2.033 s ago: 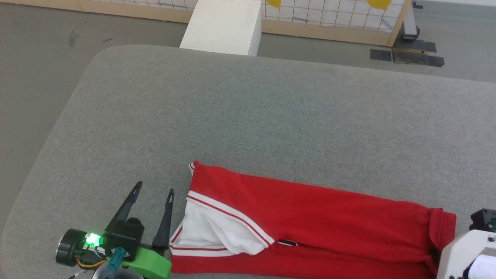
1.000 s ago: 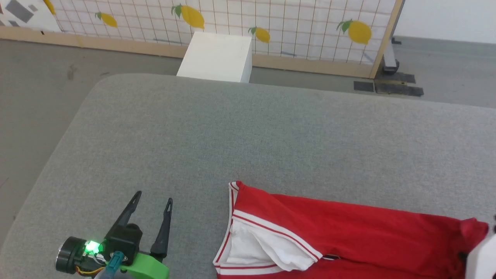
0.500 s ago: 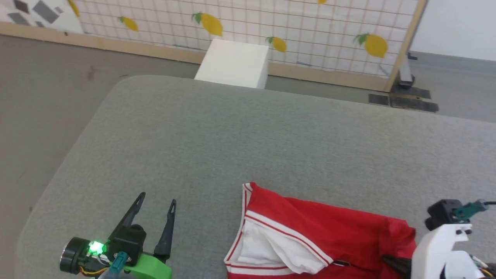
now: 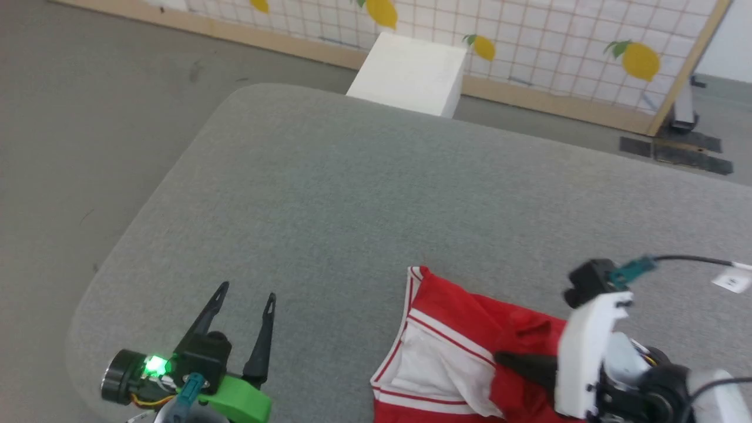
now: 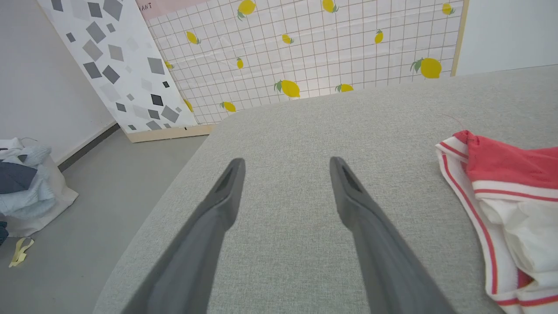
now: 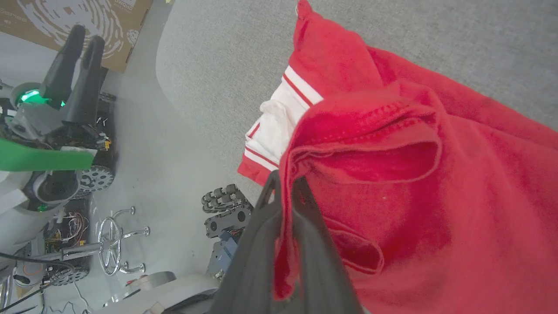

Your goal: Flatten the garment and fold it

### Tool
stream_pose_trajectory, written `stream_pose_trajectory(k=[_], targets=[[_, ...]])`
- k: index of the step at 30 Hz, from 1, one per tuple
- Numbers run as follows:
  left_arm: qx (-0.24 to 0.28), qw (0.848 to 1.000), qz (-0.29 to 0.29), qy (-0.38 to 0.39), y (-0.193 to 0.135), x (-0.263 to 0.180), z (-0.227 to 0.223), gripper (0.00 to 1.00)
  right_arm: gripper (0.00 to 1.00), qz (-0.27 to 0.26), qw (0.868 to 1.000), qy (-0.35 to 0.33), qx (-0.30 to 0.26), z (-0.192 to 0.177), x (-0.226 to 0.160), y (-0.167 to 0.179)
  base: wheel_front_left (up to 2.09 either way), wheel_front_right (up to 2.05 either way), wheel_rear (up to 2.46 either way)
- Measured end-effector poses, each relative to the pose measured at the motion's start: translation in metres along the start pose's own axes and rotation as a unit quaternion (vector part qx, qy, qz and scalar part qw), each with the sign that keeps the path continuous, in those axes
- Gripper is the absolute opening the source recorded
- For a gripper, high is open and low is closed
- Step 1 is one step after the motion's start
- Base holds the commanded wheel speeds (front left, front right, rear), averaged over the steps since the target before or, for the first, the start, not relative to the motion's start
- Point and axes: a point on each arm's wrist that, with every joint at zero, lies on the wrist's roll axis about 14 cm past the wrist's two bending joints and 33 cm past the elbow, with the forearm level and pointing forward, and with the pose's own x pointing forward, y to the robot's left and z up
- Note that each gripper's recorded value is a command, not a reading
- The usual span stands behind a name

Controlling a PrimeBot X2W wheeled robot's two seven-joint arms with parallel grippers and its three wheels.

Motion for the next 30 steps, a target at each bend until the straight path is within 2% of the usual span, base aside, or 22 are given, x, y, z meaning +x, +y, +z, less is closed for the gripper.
stream_pose_trajectory(k=[8, 12, 13, 14, 21, 24, 27, 30], targets=[[-0.002, 1.0, 0.02, 0.01, 0.007, -0.002, -0.004, 1.0, 0.0, 0.041, 0.998, 0.043, -0.024, 0.005, 0.045, 0.02, 0.0, 0.0, 0.0], [0.0, 0.999, 0.029, 0.015, 0.01, -0.002, -0.006, 1.0, 0.0, 0.031, 0.997, 0.063, -0.035, 0.006, 0.063, 0.016, 0.0, 0.0, 0.0], [0.001, 0.999, 0.029, 0.015, 0.01, -0.002, -0.006, 1.0, 0.14, 0.026, 0.997, 0.064, -0.039, 0.007, 0.067, 0.014, 0.0, 0.0, 0.0], [0.002, 0.999, 0.031, 0.016, 0.01, -0.002, -0.007, 1.0, 1.0, 0.024, 0.997, 0.064, -0.042, 0.009, 0.07, 0.013, 0.0, 0.0, 0.0], [0.009, 0.999, 0.045, 0.022, 0.018, -0.004, -0.01, 1.0, 1.0, 0.068, 0.994, 0.07, -0.043, 0.007, 0.085, 0.035, 0.0, 0.0, 0.0], [0.008, 0.999, 0.043, 0.02, 0.017, -0.004, -0.01, 1.0, 1.0, 0.07, 0.995, 0.053, -0.042, 0.012, 0.083, 0.037, 0.0, 0.0, 0.0], [0.007, 0.999, 0.036, 0.014, 0.015, -0.001, -0.007, 1.0, 1.0, 0.059, 0.997, 0.014, -0.05, 0.032, 0.076, 0.035, 0.0, 0.0, 0.0], [0.004, 1.0, 0.027, 0.008, 0.011, 0.003, -0.004, 1.0, 1.0, 0.034, 0.993, -0.055, -0.097, 0.065, 0.062, 0.039, 0.0, 0.0, 0.0]])
